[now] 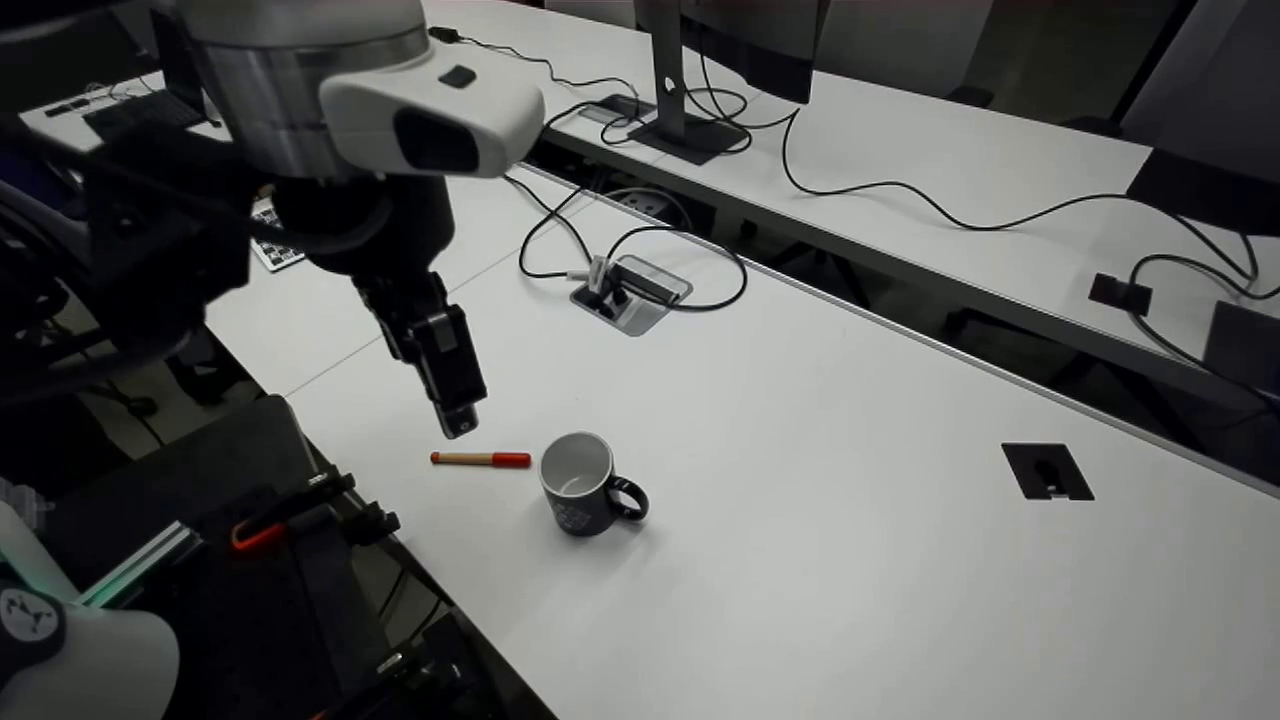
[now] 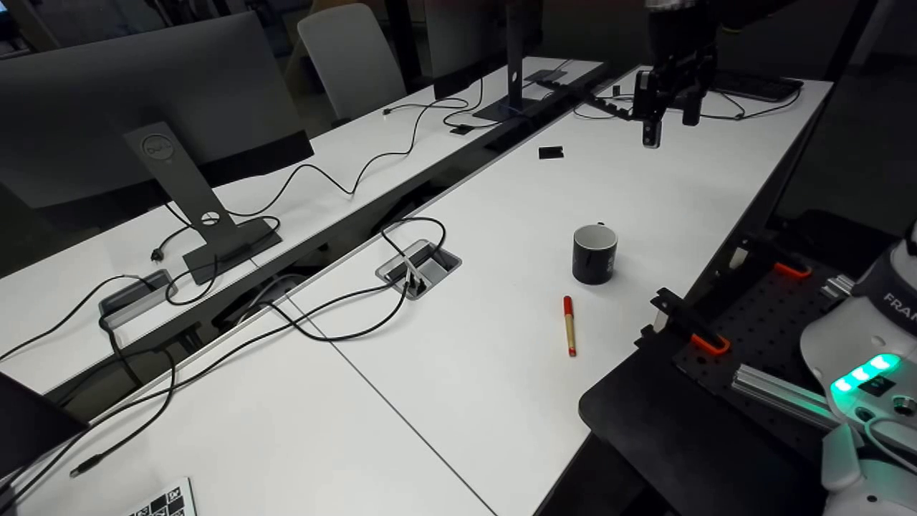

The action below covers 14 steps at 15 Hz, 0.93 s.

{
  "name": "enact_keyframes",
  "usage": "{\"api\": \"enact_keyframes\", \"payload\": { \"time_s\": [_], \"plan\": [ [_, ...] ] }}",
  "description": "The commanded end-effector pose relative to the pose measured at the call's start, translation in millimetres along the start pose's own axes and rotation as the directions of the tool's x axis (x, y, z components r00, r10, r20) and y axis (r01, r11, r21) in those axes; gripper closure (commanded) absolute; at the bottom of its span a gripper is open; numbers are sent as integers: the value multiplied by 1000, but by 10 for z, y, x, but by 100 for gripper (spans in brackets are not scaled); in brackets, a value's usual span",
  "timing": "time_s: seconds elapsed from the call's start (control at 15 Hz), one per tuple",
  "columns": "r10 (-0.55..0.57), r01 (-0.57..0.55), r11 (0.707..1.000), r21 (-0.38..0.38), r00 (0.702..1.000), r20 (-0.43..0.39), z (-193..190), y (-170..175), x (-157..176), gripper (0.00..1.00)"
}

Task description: Move the cup to the left

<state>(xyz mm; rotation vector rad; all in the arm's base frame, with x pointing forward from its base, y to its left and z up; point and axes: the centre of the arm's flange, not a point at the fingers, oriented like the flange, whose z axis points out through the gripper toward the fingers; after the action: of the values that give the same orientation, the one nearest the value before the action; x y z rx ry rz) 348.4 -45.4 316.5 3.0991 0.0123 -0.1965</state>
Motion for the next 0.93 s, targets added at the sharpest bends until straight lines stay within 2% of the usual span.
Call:
{"api": "enact_keyframes", "payload": {
  "time_s": [0.0, 0.33, 0.87],
  "plan": [
    [12, -12, 1000, -18, 1000, 8, 38, -19, 32, 0],
    [32, -31, 999, -44, 999, 16, 56, -29, 88, 0],
    [17, -13, 997, -73, 998, 55, 618, -320, 294, 0]
  ]
}}
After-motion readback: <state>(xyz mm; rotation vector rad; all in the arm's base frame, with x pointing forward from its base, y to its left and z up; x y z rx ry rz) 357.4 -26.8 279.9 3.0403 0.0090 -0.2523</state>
